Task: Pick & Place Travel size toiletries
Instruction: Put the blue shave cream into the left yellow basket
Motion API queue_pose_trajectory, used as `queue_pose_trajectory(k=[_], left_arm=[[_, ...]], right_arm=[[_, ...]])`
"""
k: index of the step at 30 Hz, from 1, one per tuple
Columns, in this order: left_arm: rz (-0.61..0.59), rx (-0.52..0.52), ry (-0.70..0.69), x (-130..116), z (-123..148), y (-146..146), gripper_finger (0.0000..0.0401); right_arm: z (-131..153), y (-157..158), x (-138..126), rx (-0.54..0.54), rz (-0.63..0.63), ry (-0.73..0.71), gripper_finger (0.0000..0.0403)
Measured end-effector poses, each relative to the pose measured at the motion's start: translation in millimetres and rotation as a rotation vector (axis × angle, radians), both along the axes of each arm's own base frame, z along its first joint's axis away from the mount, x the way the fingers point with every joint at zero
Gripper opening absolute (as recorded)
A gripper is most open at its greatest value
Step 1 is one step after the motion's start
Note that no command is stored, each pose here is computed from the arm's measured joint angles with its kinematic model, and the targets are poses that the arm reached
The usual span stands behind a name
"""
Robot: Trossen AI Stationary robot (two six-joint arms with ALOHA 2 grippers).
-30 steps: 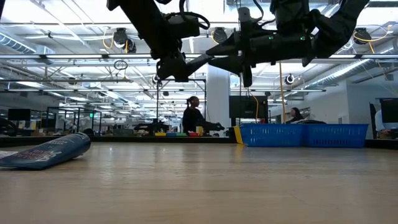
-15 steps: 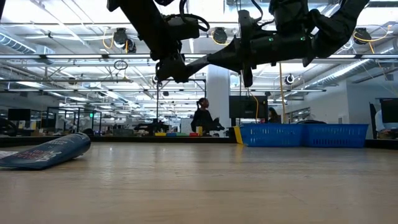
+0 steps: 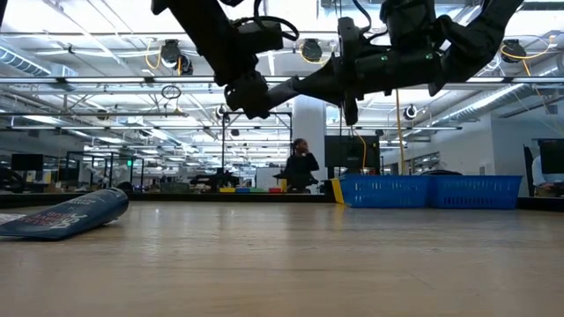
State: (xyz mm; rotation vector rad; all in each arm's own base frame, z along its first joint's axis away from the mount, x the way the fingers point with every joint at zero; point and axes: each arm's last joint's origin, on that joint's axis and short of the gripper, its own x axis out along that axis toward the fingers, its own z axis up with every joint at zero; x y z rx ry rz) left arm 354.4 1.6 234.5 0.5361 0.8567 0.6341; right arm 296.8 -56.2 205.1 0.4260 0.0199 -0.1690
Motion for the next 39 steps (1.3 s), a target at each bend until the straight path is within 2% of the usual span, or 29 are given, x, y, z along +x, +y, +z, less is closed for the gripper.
queue_pose_trajectory(k=[5,10,16,21,29,39], left_arm=[[0.053,0.043,0.014,-5,2,2,0.0247],[0.144,0.092,0.001,-17,12,5,0.0269],[0.189,0.059,0.007,-31,19,7,0.0262],[0.222,0.036,0.046,-38,15,7,0.0255],[0.25,-0.03,0.03,-41,13,7,0.0253],[0.246,-0.072,0.009,-40,13,6,0.0253]], right_arm=[[-2,-6,-1,0.005,-0.02,0.021,0.0],[-4,-12,-3,0.009,-0.039,0.042,0.0],[1,-27,-14,0.001,-0.103,0.102,0.0],[11,-41,-30,-0.011,-0.16,0.15,0.0],[21,-68,-69,-0.034,-0.383,0.314,0.0],[25,-95,-109,0.021,-0.547,0.414,0.0]])
